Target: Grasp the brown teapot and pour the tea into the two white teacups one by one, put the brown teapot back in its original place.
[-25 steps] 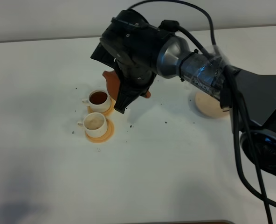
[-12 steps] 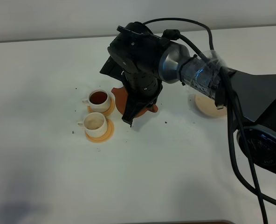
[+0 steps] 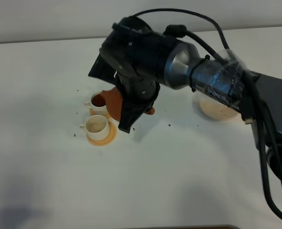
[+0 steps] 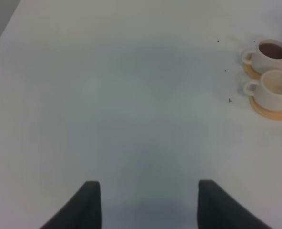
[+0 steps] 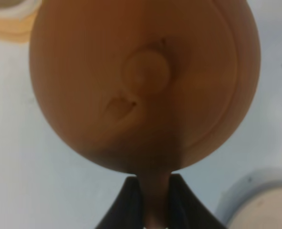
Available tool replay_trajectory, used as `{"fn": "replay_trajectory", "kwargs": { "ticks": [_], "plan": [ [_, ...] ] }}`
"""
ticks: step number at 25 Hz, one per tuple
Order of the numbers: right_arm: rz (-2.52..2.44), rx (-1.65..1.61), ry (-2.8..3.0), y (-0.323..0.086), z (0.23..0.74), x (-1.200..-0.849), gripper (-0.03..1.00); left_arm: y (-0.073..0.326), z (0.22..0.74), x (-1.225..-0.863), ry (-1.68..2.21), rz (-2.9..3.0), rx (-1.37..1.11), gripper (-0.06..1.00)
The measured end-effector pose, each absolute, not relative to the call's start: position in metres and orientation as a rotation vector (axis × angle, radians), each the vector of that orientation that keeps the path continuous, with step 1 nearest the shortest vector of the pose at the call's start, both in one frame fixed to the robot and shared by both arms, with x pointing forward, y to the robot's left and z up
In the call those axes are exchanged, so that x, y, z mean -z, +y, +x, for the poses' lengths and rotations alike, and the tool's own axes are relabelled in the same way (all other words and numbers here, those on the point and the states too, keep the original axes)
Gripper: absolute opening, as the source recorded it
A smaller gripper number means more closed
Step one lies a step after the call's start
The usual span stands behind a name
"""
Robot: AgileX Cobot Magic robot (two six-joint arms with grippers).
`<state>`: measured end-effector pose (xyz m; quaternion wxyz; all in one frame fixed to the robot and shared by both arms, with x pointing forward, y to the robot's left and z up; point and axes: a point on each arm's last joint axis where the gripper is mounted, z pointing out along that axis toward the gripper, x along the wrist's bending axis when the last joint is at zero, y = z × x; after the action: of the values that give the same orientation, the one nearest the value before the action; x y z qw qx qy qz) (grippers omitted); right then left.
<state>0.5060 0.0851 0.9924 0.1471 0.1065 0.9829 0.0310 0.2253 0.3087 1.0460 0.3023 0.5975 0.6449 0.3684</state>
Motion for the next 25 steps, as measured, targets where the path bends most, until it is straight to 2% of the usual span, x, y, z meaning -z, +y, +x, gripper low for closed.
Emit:
{"fn": "replay_trajectory", "kwargs": {
  "ticks": [11, 17, 25],
  "plan": [
    [-0.012, 0.063, 2.654, 0.111, 0.455, -0.984, 0.09, 0.309, 0.225, -1.046, 1.711, 1.583, -0.976, 0.45],
    [-0.118, 0.187, 2.574, 0.12, 0.454, -0.955, 0.09, 0.309, 0.225, -1.046, 1.711, 1.583, -0.976, 0.45],
    [-0.189, 0.214, 2.473, 0.124, 0.452, -0.958, 0.09, 0.309, 0.225, -1.046, 1.711, 1.583, -0.976, 0.45]
  ]
}}
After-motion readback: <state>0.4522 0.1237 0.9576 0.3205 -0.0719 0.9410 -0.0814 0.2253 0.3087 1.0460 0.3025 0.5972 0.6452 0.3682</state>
